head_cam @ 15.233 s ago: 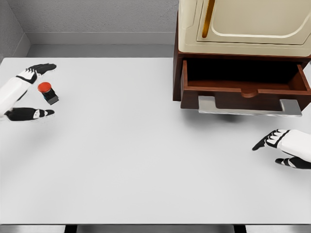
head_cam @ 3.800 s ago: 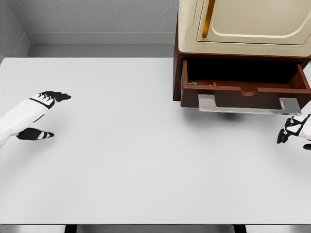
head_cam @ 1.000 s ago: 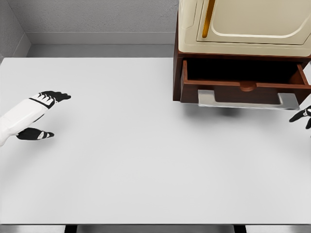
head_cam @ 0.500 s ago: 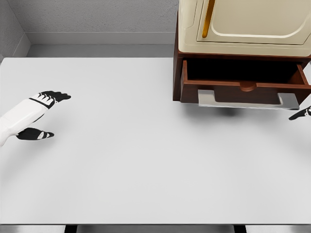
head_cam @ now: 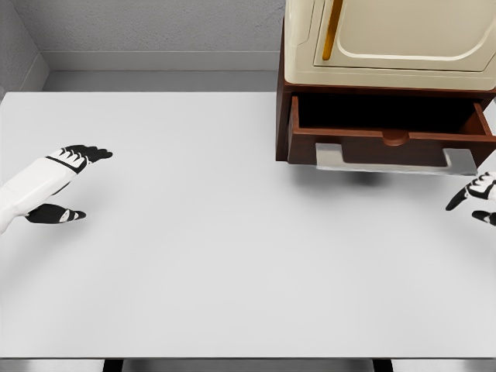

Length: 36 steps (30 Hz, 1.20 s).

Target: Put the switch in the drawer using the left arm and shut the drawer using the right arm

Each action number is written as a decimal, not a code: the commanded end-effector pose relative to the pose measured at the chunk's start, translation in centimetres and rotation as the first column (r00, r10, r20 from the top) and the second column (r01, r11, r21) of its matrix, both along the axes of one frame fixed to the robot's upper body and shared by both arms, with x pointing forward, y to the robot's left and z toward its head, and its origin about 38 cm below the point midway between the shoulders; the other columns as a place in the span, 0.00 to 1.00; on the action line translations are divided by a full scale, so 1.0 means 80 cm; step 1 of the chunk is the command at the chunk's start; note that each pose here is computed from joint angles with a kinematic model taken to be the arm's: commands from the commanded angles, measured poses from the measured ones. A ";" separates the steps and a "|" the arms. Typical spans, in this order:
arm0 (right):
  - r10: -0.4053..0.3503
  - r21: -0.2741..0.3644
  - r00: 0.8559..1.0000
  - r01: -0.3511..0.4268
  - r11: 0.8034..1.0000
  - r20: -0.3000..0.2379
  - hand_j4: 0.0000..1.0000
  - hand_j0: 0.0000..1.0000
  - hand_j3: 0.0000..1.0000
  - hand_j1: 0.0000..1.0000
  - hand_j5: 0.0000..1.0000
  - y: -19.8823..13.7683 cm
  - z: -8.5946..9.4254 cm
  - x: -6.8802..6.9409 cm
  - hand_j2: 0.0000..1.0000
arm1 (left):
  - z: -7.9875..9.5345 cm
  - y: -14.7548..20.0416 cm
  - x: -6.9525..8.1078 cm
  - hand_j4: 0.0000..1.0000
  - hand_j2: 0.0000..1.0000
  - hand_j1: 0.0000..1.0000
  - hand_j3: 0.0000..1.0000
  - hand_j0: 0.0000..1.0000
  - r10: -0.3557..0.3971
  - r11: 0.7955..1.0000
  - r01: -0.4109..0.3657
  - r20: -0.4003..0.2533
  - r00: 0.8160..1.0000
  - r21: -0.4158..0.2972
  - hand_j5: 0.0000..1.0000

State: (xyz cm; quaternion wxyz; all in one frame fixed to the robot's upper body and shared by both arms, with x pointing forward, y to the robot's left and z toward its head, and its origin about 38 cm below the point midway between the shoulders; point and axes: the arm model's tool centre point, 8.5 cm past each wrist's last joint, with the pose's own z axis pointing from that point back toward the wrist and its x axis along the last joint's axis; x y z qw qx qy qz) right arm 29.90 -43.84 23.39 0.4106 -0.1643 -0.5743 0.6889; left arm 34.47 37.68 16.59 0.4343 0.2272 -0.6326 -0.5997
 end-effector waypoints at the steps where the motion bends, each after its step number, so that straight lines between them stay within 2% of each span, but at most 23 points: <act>1: 0.046 0.007 0.999 -0.046 0.999 0.004 0.54 0.54 0.54 0.54 0.54 0.018 0.003 -0.004 0.54 | 0.001 0.001 0.000 1.00 1.00 1.00 1.00 1.00 0.002 1.000 -0.002 0.000 1.000 -0.008 1.00; 7: 0.066 -0.004 0.998 -0.066 0.998 0.006 0.54 0.54 0.54 0.54 0.54 0.024 -0.005 -0.009 0.54 | 0.001 0.001 0.000 1.00 1.00 1.00 1.00 1.00 0.002 1.000 -0.002 0.000 1.000 -0.006 1.00; 12: 0.060 -0.022 0.998 -0.060 0.998 0.016 0.53 0.53 0.53 0.53 0.53 0.019 -0.001 -0.006 0.53 | 0.001 0.002 0.000 1.00 1.00 1.00 1.00 1.00 0.003 1.000 -0.003 0.001 1.000 -0.006 1.00; 14: 0.023 -0.056 1.000 -0.023 0.998 0.004 0.55 0.55 0.55 0.55 0.55 0.000 -0.006 -0.003 0.55 | 0.002 0.003 0.000 1.00 1.00 1.00 1.00 1.00 0.007 1.000 -0.007 0.002 1.000 -0.007 1.00; 19: -0.044 -0.089 0.999 0.044 0.995 0.001 0.62 0.62 0.62 0.62 0.62 -0.031 -0.010 0.002 0.62 | 0.002 0.003 0.000 1.00 1.00 1.00 1.00 1.00 0.007 1.000 -0.007 0.002 1.000 -0.007 1.00; 24: -0.001 -0.107 1.000 0.001 0.994 -0.003 0.53 0.53 0.53 0.53 0.53 -0.017 -0.011 -0.001 0.53 | 0.002 0.003 0.000 1.00 1.00 1.00 1.00 1.00 0.007 1.000 -0.007 0.004 1.000 -0.008 1.00; 28: 0.031 -0.104 1.000 -0.031 0.994 0.000 0.54 0.54 0.54 0.54 0.54 -0.005 -0.010 -0.003 0.54 | 0.002 0.003 0.000 1.00 1.00 1.00 1.00 1.00 0.007 1.000 -0.007 0.004 1.000 -0.008 1.00; 32: 0.094 -0.100 0.996 -0.093 0.991 0.004 0.54 0.54 0.54 0.54 0.54 0.019 -0.008 -0.009 0.54 | 0.002 0.004 0.000 1.00 1.00 1.00 1.00 1.00 0.010 1.000 -0.010 0.004 1.000 -0.006 1.00; 36: 0.111 -0.105 0.994 -0.110 0.988 0.005 0.54 0.54 0.54 0.54 0.54 0.024 -0.008 -0.011 0.54 | 0.002 0.004 0.000 1.00 1.00 1.00 1.00 1.00 0.010 1.000 -0.010 0.003 1.000 -0.006 1.00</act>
